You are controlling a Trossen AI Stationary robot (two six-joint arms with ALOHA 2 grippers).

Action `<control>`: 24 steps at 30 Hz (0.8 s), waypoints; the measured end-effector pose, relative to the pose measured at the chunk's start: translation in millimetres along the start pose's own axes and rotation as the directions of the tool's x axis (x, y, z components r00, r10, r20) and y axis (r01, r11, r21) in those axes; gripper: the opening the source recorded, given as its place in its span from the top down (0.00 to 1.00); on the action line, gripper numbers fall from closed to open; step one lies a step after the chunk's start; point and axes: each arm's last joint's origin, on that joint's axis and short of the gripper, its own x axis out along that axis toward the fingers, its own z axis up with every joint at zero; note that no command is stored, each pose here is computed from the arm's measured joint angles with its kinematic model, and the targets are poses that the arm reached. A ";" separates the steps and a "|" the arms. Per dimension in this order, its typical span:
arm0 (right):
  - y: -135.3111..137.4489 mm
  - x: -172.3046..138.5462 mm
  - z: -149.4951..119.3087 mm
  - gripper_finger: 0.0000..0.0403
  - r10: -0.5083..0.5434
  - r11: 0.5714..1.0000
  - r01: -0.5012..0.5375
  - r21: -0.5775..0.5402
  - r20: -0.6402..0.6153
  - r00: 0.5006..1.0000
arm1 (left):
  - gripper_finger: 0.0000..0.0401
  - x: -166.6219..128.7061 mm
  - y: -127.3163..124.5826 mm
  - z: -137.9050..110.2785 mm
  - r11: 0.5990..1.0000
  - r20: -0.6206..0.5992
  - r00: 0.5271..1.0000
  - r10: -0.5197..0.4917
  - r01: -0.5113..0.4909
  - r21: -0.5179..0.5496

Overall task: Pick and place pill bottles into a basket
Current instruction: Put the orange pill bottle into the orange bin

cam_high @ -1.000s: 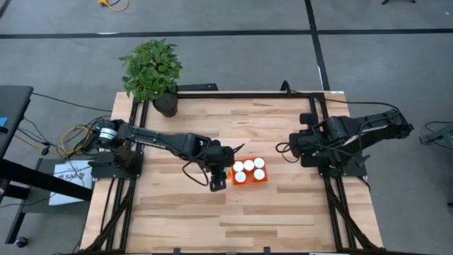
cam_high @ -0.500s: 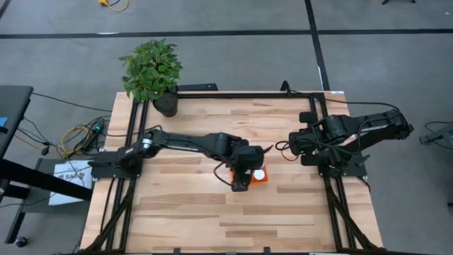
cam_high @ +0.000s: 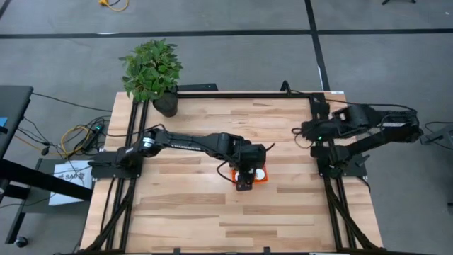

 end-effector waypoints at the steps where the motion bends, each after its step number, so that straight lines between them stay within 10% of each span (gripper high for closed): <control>1: -2.5 -1.4 -3.1 1.00 -0.004 1.000 0.004 0.016 0.006 1.000 | 0.49 1.5 0.7 0.8 1.000 0.006 1.000 0.000 0.000 -0.001; 24: -14.7 -6.5 -17.2 1.00 -0.021 0.993 0.018 0.113 0.029 0.999 | 0.49 48.6 -4.3 -9.3 1.000 -0.103 0.995 0.006 -0.003 0.029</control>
